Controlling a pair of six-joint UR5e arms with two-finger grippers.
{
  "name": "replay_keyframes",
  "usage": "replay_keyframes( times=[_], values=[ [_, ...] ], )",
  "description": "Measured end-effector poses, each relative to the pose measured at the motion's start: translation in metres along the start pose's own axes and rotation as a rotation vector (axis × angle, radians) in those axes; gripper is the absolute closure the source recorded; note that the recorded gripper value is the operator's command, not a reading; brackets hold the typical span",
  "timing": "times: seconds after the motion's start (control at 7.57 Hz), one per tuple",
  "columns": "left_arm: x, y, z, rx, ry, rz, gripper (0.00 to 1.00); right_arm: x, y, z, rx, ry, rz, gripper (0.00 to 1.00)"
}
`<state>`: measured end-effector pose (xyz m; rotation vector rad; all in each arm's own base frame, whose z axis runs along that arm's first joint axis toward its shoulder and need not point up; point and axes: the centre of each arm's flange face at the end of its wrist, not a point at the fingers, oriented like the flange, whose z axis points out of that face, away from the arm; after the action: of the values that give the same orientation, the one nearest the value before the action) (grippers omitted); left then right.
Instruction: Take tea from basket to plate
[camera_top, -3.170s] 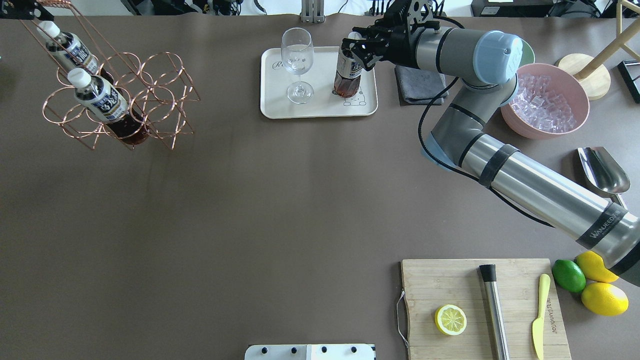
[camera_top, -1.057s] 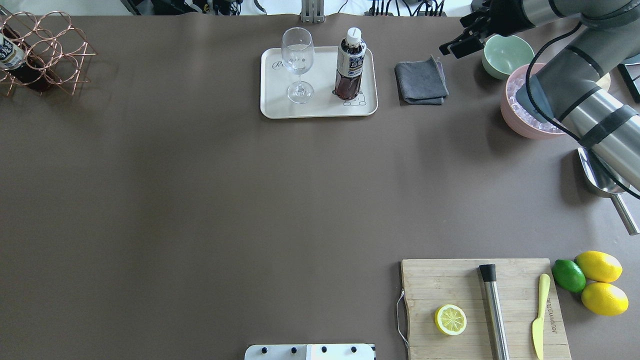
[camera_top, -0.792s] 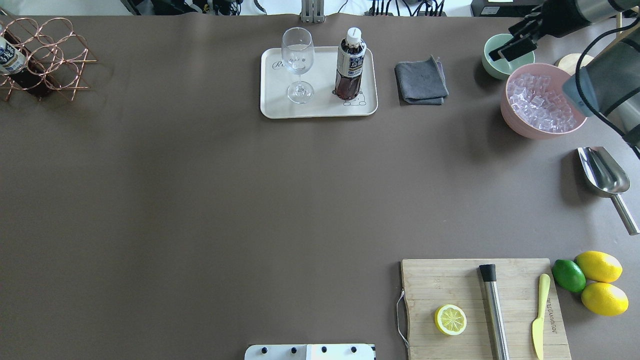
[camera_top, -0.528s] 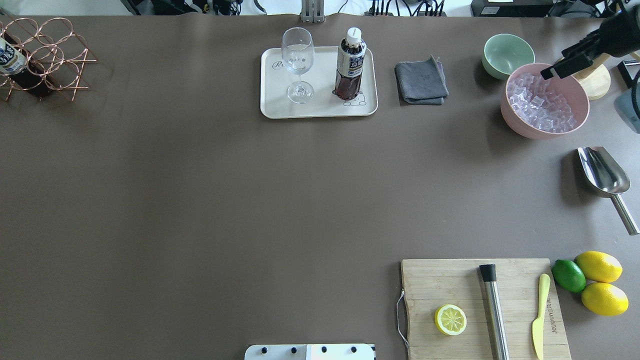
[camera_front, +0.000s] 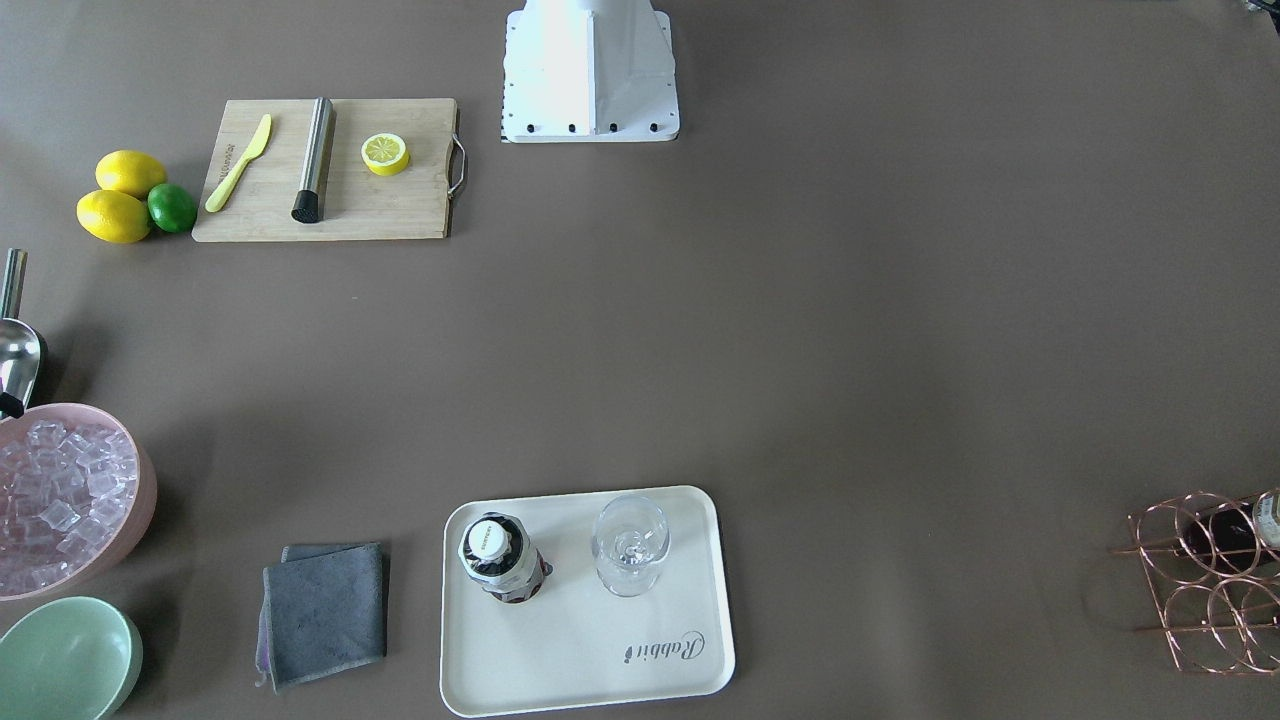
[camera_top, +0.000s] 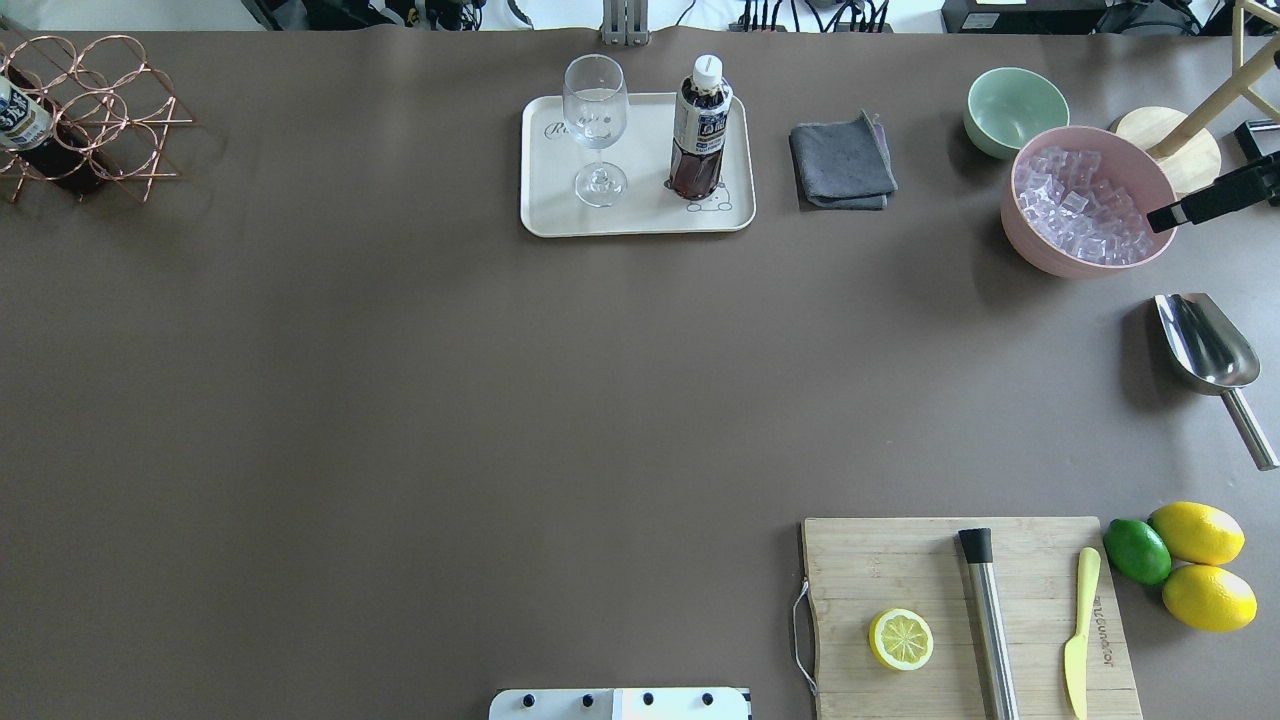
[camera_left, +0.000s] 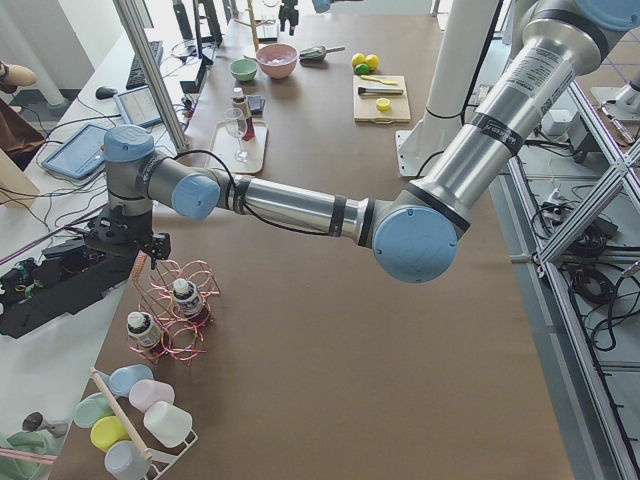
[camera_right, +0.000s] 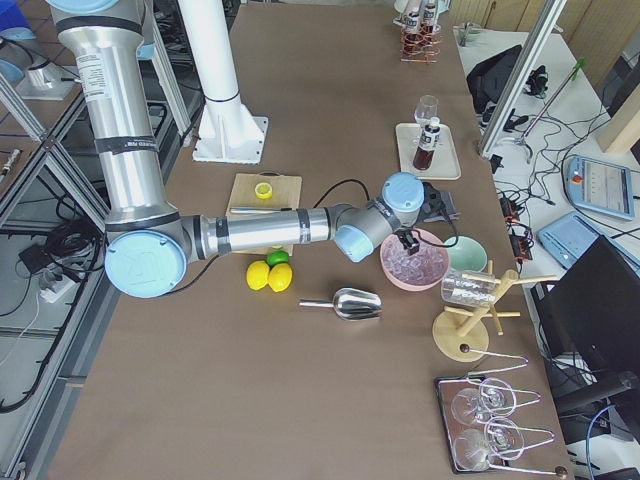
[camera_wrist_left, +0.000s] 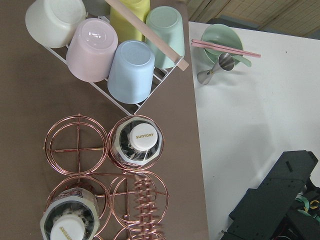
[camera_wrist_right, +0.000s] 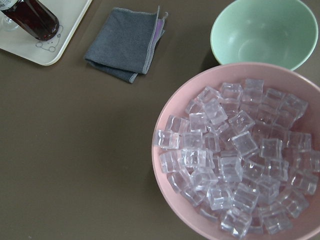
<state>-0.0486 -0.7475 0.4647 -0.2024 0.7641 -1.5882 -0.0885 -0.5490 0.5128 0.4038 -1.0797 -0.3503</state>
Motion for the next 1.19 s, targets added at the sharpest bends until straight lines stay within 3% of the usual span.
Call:
replay_keyframes(
  times=[0.4, 0.66, 0.92, 1.19],
  values=[
    [-0.067, -0.027, -0.038, -0.131, 0.037, 0.162, 0.02, 0.01, 0.091, -0.025, -0.07, 0.016, 0.224, 0.0],
    [-0.145, -0.055, -0.04, -0.18, 0.039, 0.384, 0.02, 0.044, 0.132, -0.037, -0.117, 0.063, 0.395, 0.0],
    [-0.232, -0.079, -0.04, -0.196, 0.036, 0.654, 0.02, 0.077, 0.152, -0.05, -0.141, 0.182, 0.518, 0.0],
    [-0.267, -0.09, -0.033, -0.2, 0.024, 0.852, 0.02, 0.102, 0.171, -0.063, -0.158, 0.289, 0.597, 0.0]
  ],
)
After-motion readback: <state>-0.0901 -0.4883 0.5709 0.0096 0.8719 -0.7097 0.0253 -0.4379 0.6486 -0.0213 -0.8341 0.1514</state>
